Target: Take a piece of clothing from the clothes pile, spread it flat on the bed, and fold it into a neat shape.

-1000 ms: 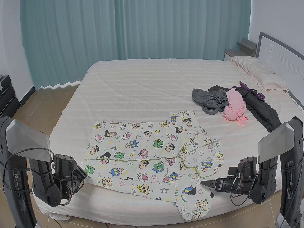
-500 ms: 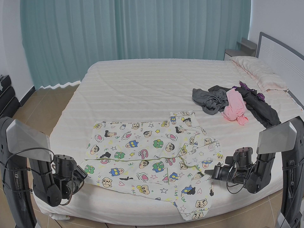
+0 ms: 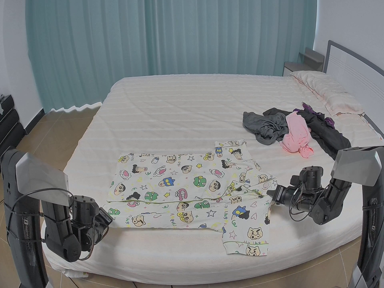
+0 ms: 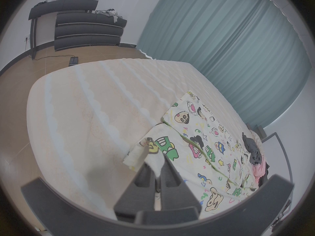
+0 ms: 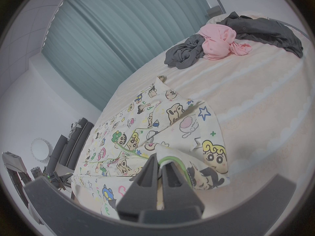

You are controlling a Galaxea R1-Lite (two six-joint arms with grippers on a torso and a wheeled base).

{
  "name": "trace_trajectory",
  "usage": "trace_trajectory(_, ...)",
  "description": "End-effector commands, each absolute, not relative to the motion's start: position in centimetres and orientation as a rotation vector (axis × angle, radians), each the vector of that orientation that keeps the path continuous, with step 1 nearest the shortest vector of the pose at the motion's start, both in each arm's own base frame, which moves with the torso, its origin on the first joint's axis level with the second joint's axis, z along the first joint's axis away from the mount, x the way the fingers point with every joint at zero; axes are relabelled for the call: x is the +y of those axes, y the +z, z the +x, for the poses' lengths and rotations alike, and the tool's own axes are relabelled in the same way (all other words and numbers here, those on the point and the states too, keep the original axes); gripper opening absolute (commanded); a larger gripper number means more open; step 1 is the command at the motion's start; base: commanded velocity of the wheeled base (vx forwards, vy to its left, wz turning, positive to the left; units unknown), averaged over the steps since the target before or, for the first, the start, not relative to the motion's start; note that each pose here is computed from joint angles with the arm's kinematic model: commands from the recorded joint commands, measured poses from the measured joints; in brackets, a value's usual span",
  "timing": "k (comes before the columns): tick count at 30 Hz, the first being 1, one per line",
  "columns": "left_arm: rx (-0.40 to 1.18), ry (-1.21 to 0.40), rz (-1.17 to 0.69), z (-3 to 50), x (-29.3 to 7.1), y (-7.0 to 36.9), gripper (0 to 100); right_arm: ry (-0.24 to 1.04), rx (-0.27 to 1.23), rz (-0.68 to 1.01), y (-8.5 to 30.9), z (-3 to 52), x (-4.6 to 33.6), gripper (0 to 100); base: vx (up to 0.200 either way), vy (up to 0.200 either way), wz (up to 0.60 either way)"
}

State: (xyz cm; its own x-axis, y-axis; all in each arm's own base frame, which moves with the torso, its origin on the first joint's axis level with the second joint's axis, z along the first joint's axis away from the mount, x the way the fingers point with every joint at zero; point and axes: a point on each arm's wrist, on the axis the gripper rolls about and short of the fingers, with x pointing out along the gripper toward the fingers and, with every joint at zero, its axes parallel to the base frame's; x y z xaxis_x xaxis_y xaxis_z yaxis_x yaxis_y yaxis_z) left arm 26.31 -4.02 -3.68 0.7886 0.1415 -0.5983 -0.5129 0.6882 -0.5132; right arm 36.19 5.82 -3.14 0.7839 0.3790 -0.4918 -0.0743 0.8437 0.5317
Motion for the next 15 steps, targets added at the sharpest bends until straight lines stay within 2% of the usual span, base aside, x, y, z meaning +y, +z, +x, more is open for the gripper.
trace_trajectory(1,0.592,0.392,-0.692,26.2,-4.1,-5.1,0,0.272,0.647,0.514,-3.0,36.5,6.2,100,0.000,0.000,0.00)
trace_trajectory(7,0.597,0.391,-0.688,26.4,-4.2,-5.7,0,0.262,0.747,0.464,-2.8,34.8,4.6,100,0.000,0.000,0.00)
trace_trajectory(15,0.610,0.374,-0.693,26.4,-4.2,-5.8,0,0.210,0.803,0.458,-1.8,30.7,2.4,100,0.000,0.000,0.00)
